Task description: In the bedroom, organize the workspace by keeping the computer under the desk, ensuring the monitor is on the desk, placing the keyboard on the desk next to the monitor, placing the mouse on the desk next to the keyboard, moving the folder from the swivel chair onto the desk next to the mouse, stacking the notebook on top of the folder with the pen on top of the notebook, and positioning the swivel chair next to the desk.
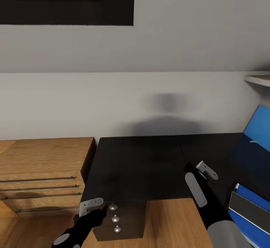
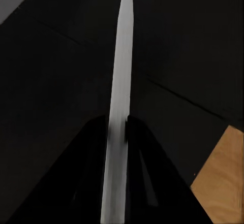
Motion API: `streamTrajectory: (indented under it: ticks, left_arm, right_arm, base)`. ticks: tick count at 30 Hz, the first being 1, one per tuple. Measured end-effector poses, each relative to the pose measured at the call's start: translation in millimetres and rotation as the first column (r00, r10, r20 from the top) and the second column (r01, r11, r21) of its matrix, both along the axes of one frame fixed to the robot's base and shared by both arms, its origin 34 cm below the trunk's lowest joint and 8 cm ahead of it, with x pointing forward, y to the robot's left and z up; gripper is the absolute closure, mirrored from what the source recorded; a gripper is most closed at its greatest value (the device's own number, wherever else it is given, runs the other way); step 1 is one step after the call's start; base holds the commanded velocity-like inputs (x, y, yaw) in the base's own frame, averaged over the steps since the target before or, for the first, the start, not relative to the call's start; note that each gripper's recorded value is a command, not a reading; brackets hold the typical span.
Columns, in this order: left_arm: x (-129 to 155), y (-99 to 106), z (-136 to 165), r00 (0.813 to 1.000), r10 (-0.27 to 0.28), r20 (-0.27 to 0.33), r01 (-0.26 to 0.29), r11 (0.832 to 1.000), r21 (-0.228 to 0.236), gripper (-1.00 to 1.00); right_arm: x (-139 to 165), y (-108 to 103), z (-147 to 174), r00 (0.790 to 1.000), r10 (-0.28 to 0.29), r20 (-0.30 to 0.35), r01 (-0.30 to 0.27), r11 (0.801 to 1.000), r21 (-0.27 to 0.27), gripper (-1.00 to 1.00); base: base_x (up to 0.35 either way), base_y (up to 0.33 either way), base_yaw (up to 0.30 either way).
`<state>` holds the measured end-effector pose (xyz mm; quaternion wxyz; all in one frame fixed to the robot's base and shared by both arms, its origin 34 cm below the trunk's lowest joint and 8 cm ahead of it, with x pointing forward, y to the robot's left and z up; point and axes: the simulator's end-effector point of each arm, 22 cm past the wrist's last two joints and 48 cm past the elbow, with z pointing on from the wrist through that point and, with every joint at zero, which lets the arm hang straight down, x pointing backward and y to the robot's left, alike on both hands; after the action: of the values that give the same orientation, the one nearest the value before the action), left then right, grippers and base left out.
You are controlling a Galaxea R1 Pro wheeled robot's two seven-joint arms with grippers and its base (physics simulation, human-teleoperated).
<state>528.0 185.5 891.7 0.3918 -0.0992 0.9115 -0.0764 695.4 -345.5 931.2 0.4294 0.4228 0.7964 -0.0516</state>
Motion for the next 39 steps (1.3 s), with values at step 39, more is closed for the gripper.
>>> streamTrajectory:
  ticks: [39]
  left_arm:
    - [1.9, -0.5, 6.8, 1.000, 0.000, 0.018, 0.000, 1.000, -0.001, -1.00]
  right_arm:
    - [-2.1, -9.3, 5.4, 1.000, -0.019, 0.008, 0.019, 1.000, 0.000, 1.00]
  base:
    - [0.000, 0.000, -0.286]
